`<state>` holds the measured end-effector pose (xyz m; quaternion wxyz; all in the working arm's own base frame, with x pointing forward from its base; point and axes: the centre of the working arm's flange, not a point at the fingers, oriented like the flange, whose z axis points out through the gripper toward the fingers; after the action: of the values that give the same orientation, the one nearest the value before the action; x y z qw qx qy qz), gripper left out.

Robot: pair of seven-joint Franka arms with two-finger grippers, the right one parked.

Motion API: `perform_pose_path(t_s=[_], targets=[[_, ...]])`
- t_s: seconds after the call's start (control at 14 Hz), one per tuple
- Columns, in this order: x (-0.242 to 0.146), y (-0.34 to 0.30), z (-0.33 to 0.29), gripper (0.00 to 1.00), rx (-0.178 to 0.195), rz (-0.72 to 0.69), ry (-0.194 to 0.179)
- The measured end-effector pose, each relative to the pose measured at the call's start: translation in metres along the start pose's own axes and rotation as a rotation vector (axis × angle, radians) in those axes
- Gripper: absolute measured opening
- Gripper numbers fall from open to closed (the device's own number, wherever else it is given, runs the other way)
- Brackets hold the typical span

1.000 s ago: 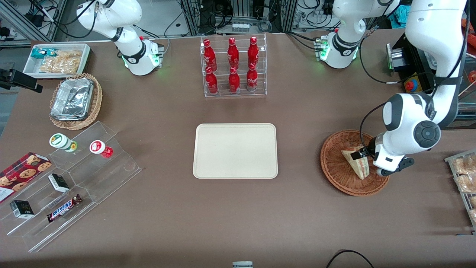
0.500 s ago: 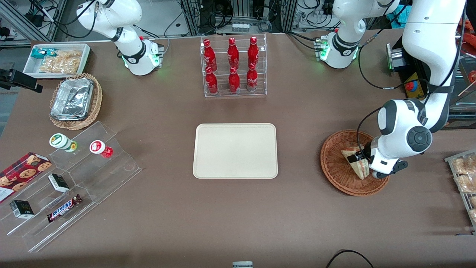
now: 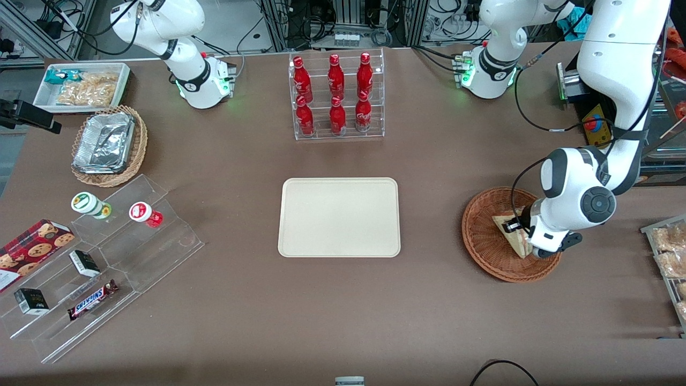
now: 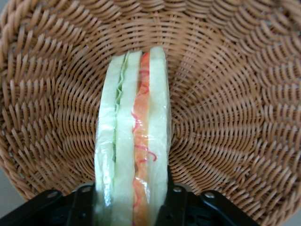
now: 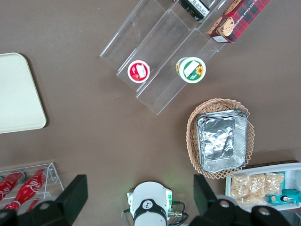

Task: Place sandwich from basket to tray
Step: 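Lower the left gripper around the wrapped sandwich and close it, then lift the sandwich and carry it over the cream tray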

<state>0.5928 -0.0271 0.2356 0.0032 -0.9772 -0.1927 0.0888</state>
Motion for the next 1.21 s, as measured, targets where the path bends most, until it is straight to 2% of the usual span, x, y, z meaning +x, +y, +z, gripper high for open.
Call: perform_pose_path(t_s=[0.21, 0.29, 0.5, 0.57, 0.71, 0.93, 1.21], targets=[[0.002, 0.008, -0.035, 0.22, -0.014, 0.01, 0.04], [-0.002, 0.014, -0.052, 0.2, -0.011, 0.027, 0.037], [-0.045, 0.075, -0.112, 0.2, 0.031, 0.152, -0.019], [-0.067, 0.106, -0.128, 0.2, 0.047, 0.201, -0.027], [-0.111, 0.167, -0.146, 0.18, 0.061, 0.253, -0.011], [-0.17, 0.251, -0.137, 0.18, 0.063, 0.297, 0.006], [-0.205, 0.326, -0.103, 0.19, 0.056, 0.335, -0.011]])
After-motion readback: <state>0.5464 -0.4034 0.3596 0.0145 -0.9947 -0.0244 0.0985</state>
